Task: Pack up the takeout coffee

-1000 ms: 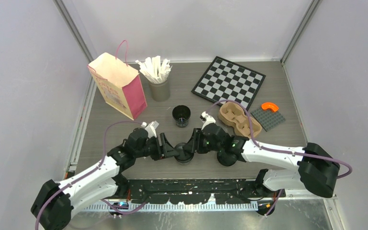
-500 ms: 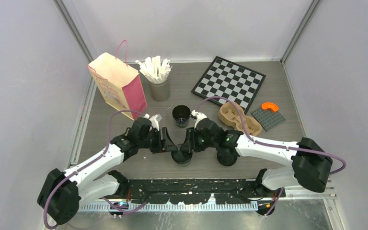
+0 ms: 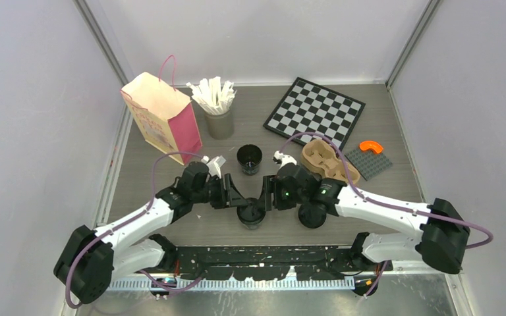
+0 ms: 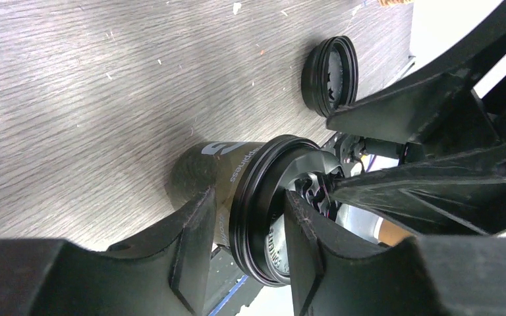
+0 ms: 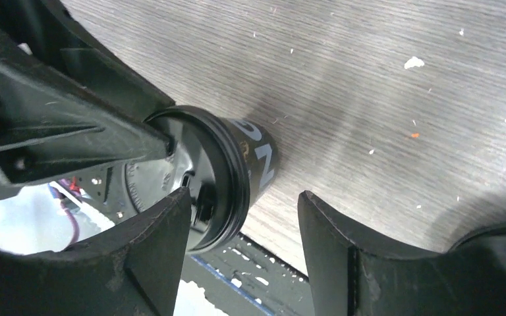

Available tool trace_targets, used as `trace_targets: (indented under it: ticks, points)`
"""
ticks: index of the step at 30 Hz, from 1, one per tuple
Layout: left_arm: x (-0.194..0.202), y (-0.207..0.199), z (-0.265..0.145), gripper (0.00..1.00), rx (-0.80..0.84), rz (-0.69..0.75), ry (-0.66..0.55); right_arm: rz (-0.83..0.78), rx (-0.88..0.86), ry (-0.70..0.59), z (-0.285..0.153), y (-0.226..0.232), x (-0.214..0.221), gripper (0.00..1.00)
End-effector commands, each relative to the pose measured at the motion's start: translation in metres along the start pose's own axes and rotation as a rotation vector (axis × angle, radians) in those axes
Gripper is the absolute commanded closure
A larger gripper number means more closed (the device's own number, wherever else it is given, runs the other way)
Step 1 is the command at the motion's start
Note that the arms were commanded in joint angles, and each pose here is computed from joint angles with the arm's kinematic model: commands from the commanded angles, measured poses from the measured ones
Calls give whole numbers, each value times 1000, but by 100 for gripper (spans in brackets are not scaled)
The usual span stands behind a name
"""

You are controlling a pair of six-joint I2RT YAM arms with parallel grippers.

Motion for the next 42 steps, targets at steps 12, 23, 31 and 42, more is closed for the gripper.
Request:
trace_targets:
  ticks: [12,23,31,42]
  points:
    - [16,20,0,60,-70,-50,-17,243,-123,-10,-9,36,26,34]
    - [22,22,0,61,-77,-48,-14,306,-115,-53,1,32,35,38]
    - [21,21,0,62,-74,-44,-16,334,-113,-98,0,26,34,45]
    - [23,24,1,63,-86,-41,-6,382,-64,-93,7,0,54,54]
Point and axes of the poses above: each gripper's point midway between its finger pads, its own z axis out along the fingers, its own y axis along the line the jaws close on, x = y × z, the point moved 8 cm from there along -z, back along the fingers, and after that the axes turned 2 degrees about z, right-handed, at the moved point
